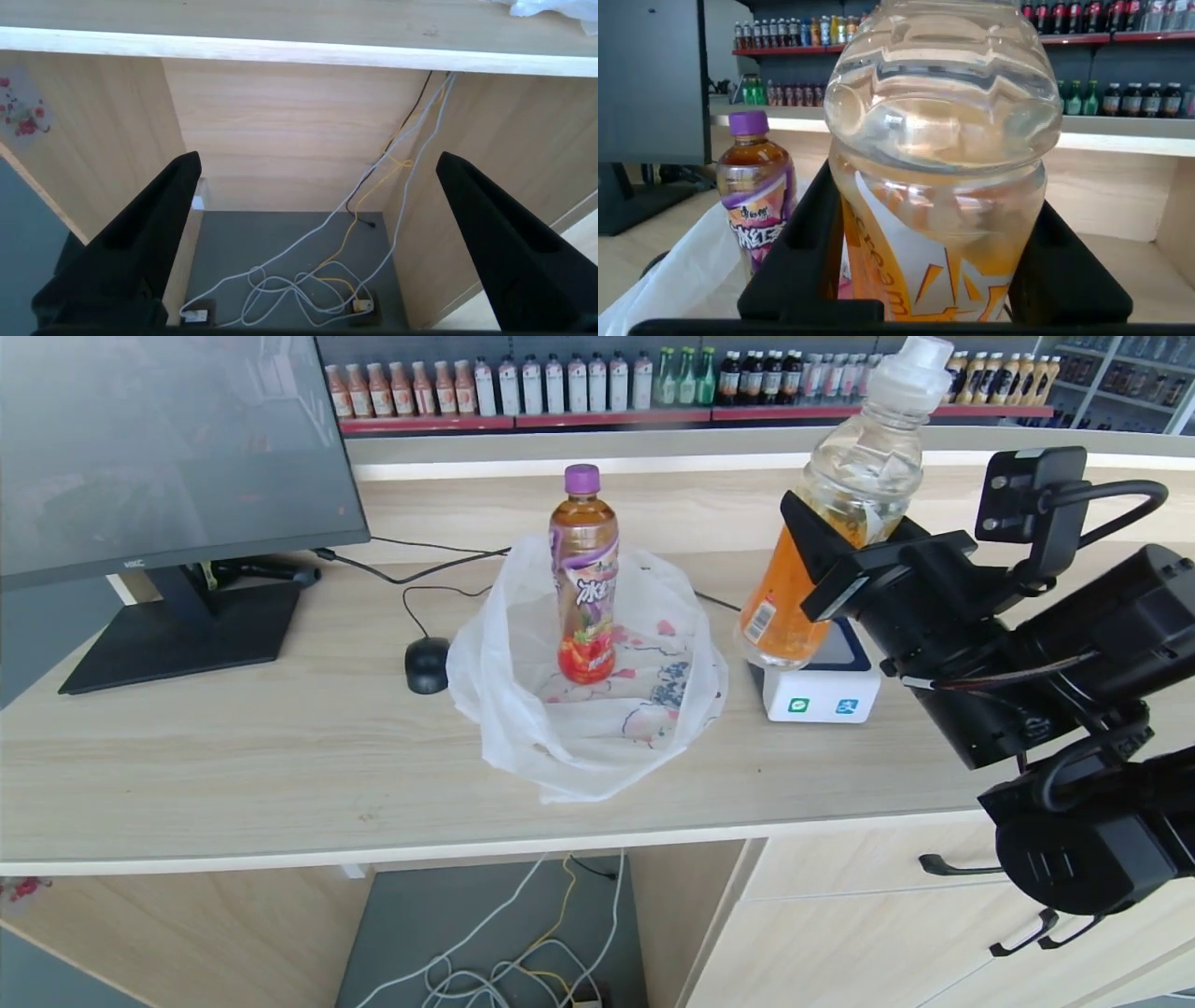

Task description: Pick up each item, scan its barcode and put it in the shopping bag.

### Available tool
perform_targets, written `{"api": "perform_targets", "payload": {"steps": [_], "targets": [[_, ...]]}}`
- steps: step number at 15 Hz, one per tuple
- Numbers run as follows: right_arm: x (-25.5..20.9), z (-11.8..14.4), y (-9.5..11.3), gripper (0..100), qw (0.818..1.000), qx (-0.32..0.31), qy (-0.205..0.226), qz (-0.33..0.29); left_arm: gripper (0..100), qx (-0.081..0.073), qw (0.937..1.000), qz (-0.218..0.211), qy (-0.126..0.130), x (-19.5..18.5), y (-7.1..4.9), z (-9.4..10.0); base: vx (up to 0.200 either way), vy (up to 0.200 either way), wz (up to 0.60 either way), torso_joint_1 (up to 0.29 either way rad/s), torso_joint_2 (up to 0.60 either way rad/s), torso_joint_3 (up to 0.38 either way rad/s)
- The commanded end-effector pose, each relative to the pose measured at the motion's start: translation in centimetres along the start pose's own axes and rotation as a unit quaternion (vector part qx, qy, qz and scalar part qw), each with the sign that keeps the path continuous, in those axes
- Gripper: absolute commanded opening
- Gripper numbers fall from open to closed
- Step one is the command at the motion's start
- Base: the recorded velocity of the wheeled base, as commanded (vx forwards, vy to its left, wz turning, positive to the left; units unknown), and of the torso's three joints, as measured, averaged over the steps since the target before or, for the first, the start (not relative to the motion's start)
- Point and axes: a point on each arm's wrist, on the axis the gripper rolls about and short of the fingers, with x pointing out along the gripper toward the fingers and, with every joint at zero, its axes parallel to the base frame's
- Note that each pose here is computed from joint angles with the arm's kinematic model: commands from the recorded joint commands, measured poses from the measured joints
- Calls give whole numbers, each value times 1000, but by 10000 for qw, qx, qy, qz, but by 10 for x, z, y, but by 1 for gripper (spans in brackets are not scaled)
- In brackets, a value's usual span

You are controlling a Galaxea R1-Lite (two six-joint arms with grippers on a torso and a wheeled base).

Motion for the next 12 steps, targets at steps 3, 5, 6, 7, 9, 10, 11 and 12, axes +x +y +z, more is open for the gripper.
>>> {"api": "perform_targets", "payload": {"steps": [3, 5, 6, 7, 9, 10, 11, 12], "targets": [[0, -3, 1, 0, 10000, -6, 60, 19, 100, 7, 10000, 3, -3, 0, 0, 0, 0, 133, 0, -2, 2, 0], [-1, -7, 1, 0, 9999, -8, 106, 25, 100, 7, 10000, 3, -3, 0, 0, 0, 0, 0, 0, 0, 0, 0], [-1, -9, 2, 0, 9999, -5, 136, 34, 100, 7, 10000, 3, -3, 0, 0, 0, 0, 0, 0, 0, 0, 0], [0, -14, 3, 0, 9998, -15, 189, 40, 100, 7, 10000, 3, -3, 0, 0, 0, 0, 0, 0, 0, 0, 0], [0, -21, 4, 0, 9996, -27, 273, 50, 100, 7, 10000, 3, -3, 0, 0, 0, 0, 0, 0, 0, 0, 0], [1, -26, 4, 0, 9994, -29, 326, 56, 100, 7, 10000, 3, -3, 0, 0, 0, 0, 0, 0, 0, 0, 0], [1, -31, 5, 0, 9993, -32, 379, 62, 100, 7, 10000, 3, -3, 0, 0, 0, 0, 0, 0, 0, 0, 0], [5, -34, 7, 0, 9993, -26, 362, 88, 100, 7, 10000, 3, -3, 0, 0, 0, 0, 0, 0, 0, 0, 0]]}}
